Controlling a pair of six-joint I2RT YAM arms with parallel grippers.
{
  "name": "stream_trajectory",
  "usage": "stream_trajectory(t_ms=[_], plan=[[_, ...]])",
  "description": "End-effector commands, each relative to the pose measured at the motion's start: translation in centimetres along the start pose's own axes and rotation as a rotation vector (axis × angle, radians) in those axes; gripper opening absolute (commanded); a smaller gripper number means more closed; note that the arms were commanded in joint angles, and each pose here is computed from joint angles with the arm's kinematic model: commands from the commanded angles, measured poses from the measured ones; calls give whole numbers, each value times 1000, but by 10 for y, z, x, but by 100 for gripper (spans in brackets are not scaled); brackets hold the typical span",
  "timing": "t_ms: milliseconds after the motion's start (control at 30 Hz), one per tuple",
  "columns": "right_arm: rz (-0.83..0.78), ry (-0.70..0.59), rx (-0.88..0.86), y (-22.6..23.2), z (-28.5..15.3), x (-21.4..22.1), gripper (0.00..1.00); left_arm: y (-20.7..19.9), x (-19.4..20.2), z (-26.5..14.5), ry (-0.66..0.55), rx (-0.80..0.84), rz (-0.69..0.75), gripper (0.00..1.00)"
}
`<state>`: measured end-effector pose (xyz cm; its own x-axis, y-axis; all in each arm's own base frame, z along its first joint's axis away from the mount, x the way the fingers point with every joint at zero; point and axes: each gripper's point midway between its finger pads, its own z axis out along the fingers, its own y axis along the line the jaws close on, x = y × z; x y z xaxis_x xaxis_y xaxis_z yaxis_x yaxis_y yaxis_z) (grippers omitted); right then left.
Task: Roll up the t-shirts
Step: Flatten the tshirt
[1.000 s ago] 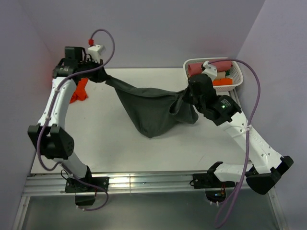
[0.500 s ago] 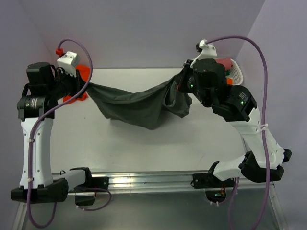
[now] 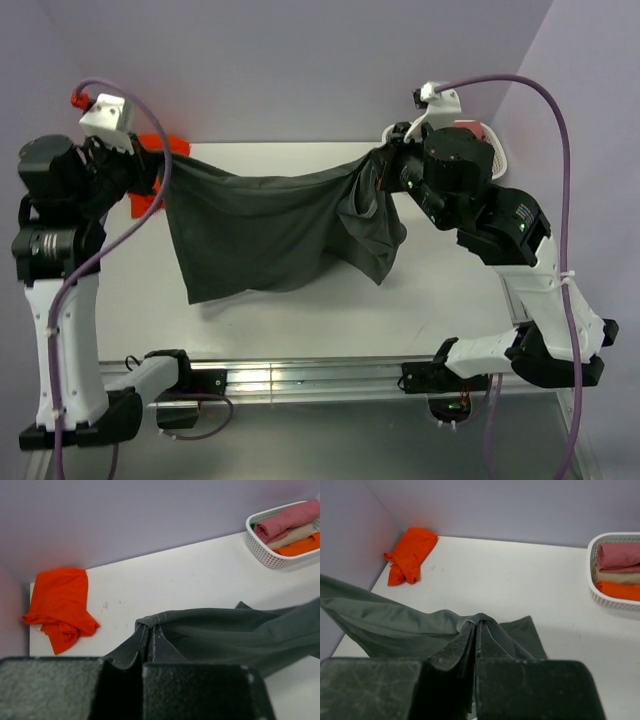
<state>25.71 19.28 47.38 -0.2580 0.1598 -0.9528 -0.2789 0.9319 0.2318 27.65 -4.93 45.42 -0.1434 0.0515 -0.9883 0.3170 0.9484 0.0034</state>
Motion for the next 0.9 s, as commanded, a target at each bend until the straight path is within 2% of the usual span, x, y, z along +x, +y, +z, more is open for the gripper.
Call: stream_trajectory(t_ms=[0, 33, 100, 167, 200, 233, 267, 300, 400, 467, 567, 700, 800, 833, 867], plan=[[-31, -80, -9, 3, 14, -34, 0, 33, 8, 56, 53, -75, -44, 0], [-56, -27, -30, 14, 37, -21, 0, 38, 10, 67, 64, -75, -48, 0], [-52, -21, -32, 7, 60, -30, 0, 50, 31, 107, 135, -66, -70, 0], [-71, 55, -41, 6, 107, -12, 0, 60, 25, 133, 132, -66, -71, 0], [-60, 14, -47, 4, 113, -33, 0, 70, 45, 163, 184, -64, -88, 0], [-69, 71, 0, -12, 157, -15, 0, 75, 28, 176, 136, -55, -75, 0], [-57, 18, -25, -11, 161, -39, 0, 79, 27, 188, 130, -46, -74, 0], [-75, 47, -11, -17, 194, -24, 0, 88, 27, 212, 123, -41, -119, 0], [-63, -56, -14, -30, 225, -45, 0, 108, 7, 252, 63, -62, -122, 0], [-63, -138, 14, -43, 241, -55, 0, 116, -6, 262, 29, -76, -131, 0], [-86, -284, 33, -48, 236, -87, 0, 125, -45, 261, -101, -102, -106, 0], [-77, -446, 94, -53, 211, -141, 0, 130, -71, 233, -192, -135, -89, 0], [-57, -525, 104, -52, 183, -165, 0, 145, -69, 217, -185, -179, -65, 0], [-49, -533, 130, -57, 176, -166, 0, 147, -65, 215, -172, -181, -65, 0], [-45, -496, 145, -62, 184, -149, 0, 153, -55, 210, -145, -185, -70, 0]])
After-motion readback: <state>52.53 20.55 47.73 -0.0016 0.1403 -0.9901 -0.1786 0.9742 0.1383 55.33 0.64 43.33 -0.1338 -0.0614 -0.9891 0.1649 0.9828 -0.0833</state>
